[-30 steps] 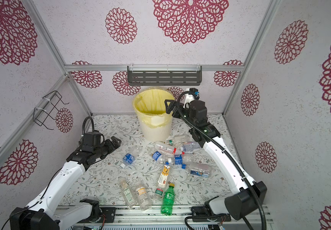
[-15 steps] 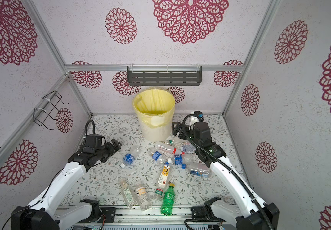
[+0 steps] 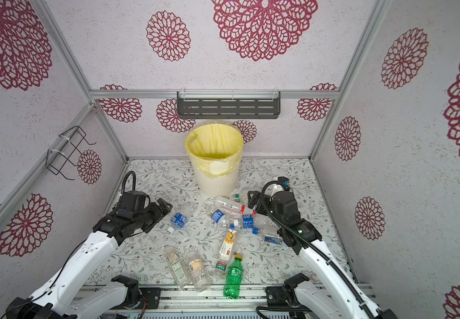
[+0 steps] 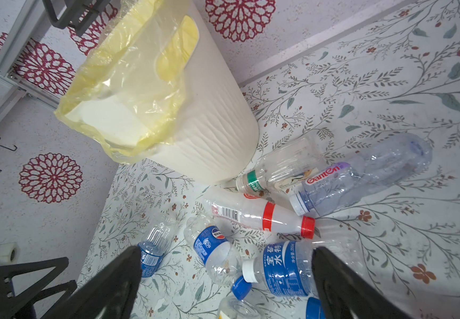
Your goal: Throw the plastic bottles in the bin
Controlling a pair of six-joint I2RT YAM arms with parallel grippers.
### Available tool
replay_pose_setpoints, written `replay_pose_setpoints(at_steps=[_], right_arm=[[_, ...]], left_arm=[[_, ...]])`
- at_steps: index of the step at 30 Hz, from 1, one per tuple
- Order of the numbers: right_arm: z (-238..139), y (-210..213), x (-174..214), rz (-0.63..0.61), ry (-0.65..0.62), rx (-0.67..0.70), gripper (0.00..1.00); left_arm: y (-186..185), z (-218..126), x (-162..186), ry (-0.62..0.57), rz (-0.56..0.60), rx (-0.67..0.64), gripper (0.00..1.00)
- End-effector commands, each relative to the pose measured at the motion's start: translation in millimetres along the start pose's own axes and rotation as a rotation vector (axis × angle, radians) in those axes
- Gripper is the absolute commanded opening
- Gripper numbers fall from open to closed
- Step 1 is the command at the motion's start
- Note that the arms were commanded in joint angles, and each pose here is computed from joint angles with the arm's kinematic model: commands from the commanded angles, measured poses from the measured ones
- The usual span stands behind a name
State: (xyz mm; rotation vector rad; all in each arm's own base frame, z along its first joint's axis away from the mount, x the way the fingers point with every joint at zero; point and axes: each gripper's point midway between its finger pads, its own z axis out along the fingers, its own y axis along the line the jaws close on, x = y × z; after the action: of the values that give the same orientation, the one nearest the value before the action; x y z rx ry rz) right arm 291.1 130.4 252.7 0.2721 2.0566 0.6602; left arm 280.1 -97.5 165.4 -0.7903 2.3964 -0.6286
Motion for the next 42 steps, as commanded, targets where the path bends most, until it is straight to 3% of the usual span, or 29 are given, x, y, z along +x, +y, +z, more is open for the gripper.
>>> replay_pose_setpoints(at_steps=[1, 14, 25, 38, 42], right_arm=[[-8, -10, 5, 0.027, -0.014, 0.02, 0.99], [-24, -38, 35, 0.048, 0.057, 0.094, 0.99], [-47, -47, 46, 0.031, 0.048, 0.081, 0.99], [-73, -52, 60, 0.111, 0.017, 0.009, 0.99], [-73, -57, 62, 0.093, 0.021, 0.03, 0.99]], left_arm=[[11, -9, 5, -0.012, -0.027, -0.068, 0.97], [41, -34, 38, 0.0, -0.018, -0.237, 0.97], [34, -26, 76, 0.051, -0.014, -0.253, 0.97], [10, -13, 130, 0.067, 0.184, -0.347, 0.97], [9, -14, 141, 0.087, 0.195, -0.343, 0.97]])
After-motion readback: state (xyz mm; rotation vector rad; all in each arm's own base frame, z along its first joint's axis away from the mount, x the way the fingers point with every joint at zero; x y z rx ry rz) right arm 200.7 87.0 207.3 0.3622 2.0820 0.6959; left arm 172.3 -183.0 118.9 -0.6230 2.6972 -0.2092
